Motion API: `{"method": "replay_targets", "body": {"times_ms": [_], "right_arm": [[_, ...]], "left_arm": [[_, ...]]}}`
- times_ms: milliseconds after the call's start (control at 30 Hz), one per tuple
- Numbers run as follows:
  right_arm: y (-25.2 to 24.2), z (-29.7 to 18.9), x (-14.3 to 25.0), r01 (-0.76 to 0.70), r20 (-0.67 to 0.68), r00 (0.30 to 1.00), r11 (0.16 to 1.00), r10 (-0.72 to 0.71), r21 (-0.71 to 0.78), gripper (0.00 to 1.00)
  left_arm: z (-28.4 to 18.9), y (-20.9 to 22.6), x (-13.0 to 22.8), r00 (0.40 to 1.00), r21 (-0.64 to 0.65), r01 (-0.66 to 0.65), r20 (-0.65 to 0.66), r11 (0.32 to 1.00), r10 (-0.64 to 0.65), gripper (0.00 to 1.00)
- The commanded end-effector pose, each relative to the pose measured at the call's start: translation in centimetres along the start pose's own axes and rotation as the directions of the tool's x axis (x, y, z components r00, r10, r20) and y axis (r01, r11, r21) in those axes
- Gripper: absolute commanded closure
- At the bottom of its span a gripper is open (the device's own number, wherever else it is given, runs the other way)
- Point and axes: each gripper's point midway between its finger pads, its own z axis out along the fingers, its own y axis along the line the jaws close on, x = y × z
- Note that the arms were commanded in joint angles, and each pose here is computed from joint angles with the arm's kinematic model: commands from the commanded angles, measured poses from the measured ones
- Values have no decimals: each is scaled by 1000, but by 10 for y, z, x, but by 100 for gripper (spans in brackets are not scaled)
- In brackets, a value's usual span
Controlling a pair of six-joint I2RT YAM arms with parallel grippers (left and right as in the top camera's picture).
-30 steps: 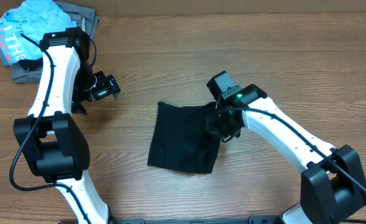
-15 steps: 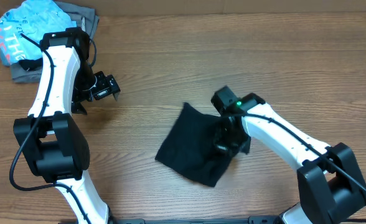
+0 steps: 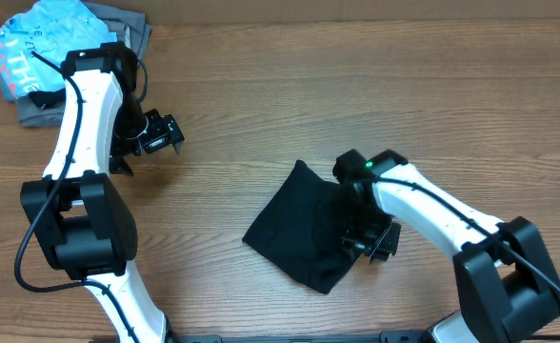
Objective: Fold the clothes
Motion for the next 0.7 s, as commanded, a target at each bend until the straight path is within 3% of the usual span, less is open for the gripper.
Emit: {"method": "replay_targets", "body": {"times_ms": [0,167,233,533,667], "right_arm": [[3,-47,-13,-7,123,992,998,14,-56,56],[11,-80,-5,33,165,986,991,-12,-130,39],[24,-83,2,106,158,984,978,-78,-179,36],[60,-63,33,278,152,956,938,-250,-207,36],[66,-41,44,296,125,953,931,-275,-214,49]], "left_arm": [[-6,0,4,1000,-5,-11,14,1000,11,0],[-6,0,4,1000,-5,-13,15,1000,13,0],[-6,0,4,1000,-5,-13,15,1000,13,0],[-6,0,4,1000,-5,-13,15,1000,14,0],[-6,0,4,1000,-5,-13,15,1000,14,0]]}}
